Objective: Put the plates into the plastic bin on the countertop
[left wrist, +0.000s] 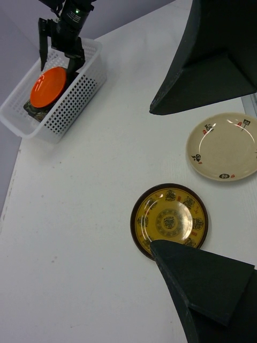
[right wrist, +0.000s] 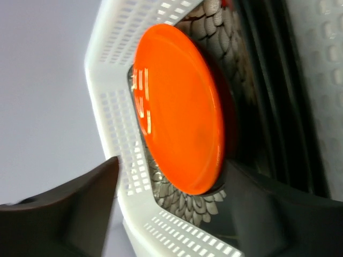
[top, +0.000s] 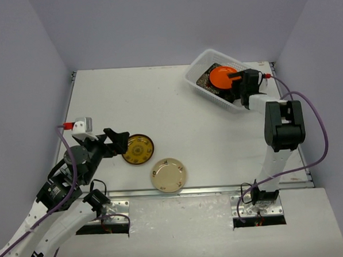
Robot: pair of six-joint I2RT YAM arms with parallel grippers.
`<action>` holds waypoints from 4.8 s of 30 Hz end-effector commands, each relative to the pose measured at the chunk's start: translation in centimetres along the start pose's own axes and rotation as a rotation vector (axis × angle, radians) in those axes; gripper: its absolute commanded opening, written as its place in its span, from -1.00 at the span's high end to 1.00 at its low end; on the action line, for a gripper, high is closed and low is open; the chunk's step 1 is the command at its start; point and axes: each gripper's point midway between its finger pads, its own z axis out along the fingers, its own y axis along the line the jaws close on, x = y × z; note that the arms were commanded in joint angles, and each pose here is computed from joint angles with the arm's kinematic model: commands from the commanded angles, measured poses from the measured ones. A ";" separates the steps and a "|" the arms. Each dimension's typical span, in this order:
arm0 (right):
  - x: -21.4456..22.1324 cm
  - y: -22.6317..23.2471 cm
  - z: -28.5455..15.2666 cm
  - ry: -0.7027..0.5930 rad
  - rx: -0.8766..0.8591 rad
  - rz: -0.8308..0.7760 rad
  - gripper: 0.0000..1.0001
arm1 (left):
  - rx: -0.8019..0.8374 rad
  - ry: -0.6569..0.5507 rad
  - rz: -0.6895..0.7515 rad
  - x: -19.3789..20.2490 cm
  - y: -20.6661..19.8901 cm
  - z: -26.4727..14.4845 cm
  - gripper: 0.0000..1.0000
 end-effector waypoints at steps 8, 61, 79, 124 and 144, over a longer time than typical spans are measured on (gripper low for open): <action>3.0 5.5 -5.5 0.131 -0.047 -0.265 -0.97 | 0.023 -0.027 -0.015 -0.6 -0.5 -0.2 -1.00; 29.5 -22.3 -30.9 1.390 -0.331 -1.058 0.14 | -0.075 -0.092 -0.073 -1.7 1.6 -0.9 -1.00; 30.7 -25.3 -31.0 1.483 -0.222 -1.077 0.76 | -0.068 -0.096 -0.074 -1.8 1.5 -1.1 -1.00; -0.1 3.2 -2.6 -0.151 0.113 0.049 1.00 | -0.007 -0.159 -0.127 -3.0 1.4 -3.1 -1.00; 6.5 8.7 -11.1 0.090 0.050 -0.379 -0.98 | -0.003 -0.174 -0.145 -3.3 1.5 -3.6 -1.00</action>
